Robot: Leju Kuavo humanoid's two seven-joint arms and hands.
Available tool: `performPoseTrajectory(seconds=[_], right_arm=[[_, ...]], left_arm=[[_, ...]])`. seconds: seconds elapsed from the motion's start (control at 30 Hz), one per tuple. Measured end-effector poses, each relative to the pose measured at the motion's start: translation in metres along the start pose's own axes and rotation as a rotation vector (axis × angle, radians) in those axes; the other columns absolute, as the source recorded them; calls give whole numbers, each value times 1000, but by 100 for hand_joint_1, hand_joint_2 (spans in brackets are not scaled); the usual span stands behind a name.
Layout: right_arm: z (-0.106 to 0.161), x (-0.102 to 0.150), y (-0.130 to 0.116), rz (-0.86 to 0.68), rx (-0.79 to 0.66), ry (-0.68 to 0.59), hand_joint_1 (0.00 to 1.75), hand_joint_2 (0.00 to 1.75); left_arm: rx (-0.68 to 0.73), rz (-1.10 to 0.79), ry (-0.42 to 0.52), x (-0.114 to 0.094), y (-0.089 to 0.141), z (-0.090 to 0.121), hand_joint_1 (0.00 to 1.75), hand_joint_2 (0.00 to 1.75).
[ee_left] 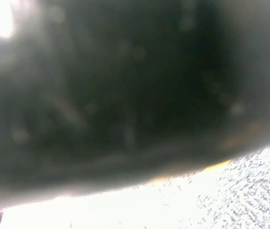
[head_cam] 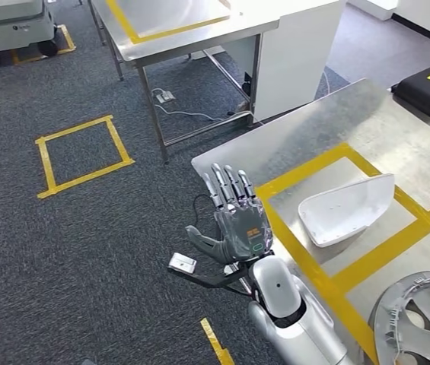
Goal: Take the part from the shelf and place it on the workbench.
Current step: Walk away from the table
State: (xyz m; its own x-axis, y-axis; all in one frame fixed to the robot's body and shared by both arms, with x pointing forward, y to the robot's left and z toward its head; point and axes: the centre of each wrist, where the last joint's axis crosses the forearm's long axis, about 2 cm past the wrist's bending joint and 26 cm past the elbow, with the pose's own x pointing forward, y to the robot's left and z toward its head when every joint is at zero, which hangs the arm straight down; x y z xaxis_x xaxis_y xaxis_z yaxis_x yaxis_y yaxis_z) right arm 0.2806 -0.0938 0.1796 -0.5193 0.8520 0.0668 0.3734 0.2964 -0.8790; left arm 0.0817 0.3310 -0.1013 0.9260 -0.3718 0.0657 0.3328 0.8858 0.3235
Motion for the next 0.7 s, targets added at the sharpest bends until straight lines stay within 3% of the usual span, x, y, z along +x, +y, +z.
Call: performPoseTrajectory(seconds=[0.7], right_arm=[[0, 3, 0, 23, -6, -19, 0, 0]], left_arm=[[0, -3, 18, -6, 1, -1, 0, 0]])
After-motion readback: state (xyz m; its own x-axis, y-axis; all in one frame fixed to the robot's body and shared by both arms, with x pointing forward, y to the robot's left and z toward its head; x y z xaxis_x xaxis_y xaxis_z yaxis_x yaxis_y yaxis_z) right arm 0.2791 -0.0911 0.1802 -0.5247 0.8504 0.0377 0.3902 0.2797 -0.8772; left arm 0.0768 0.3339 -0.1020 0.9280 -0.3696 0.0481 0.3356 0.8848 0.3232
